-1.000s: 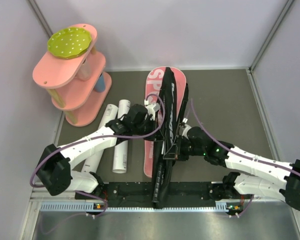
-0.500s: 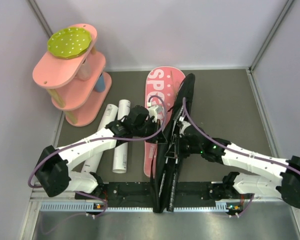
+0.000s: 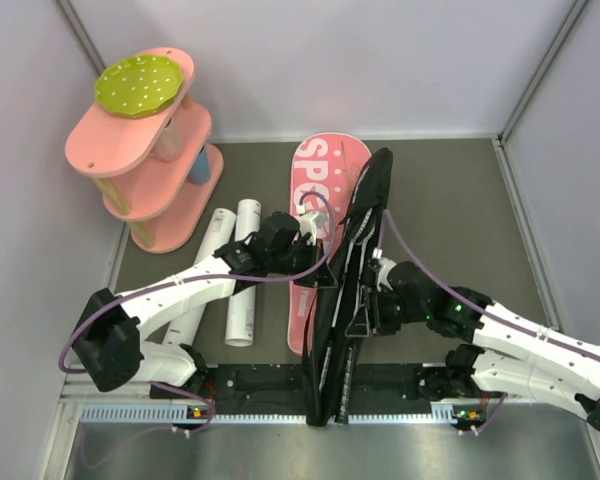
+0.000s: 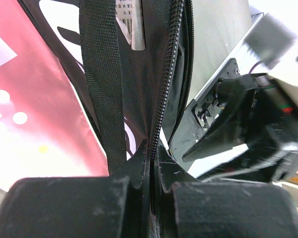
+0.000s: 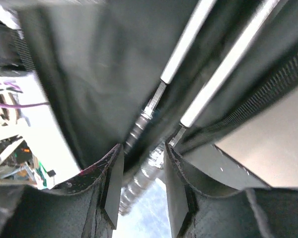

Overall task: Pack up the badminton gear
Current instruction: Adjust the racket in the racket bag.

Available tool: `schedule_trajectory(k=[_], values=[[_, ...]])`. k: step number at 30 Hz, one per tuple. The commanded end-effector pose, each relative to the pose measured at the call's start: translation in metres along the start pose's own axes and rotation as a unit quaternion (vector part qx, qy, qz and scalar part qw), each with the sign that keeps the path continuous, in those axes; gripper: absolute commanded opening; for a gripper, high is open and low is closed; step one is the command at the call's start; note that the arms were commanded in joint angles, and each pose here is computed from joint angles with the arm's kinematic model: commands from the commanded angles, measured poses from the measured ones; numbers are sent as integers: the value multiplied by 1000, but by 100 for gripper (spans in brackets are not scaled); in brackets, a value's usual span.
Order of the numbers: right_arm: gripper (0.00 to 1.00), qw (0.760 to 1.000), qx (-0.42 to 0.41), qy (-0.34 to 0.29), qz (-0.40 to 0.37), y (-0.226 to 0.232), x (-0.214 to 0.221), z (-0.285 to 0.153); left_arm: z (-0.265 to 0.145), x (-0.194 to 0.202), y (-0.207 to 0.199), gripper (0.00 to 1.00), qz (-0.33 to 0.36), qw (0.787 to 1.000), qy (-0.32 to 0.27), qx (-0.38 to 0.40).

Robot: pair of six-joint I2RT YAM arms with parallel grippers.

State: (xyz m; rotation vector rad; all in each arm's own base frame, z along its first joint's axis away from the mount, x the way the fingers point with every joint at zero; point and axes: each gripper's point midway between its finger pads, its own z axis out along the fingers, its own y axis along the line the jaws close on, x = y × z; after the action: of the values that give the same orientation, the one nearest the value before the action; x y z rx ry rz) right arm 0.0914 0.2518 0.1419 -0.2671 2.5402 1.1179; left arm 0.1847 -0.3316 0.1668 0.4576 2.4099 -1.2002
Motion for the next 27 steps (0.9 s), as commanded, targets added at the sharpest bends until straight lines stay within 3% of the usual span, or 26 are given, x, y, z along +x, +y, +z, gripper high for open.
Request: schedule_trajectory(k=[1, 8, 22, 27], values=[[39, 998, 16, 57, 34, -16, 33, 2, 1, -9, -9, 0, 14, 1000, -19, 21], [43, 995, 45, 78, 34, -26, 49, 8, 2, -8, -9, 0, 12, 1000, -16, 22], [41, 995, 13, 78, 53, -14, 49, 26, 1, -8, -10, 0, 10, 1000, -15, 26], [21, 996, 11, 69, 58, -11, 44, 27, 1, -7, -10, 0, 10, 1000, -14, 26]])
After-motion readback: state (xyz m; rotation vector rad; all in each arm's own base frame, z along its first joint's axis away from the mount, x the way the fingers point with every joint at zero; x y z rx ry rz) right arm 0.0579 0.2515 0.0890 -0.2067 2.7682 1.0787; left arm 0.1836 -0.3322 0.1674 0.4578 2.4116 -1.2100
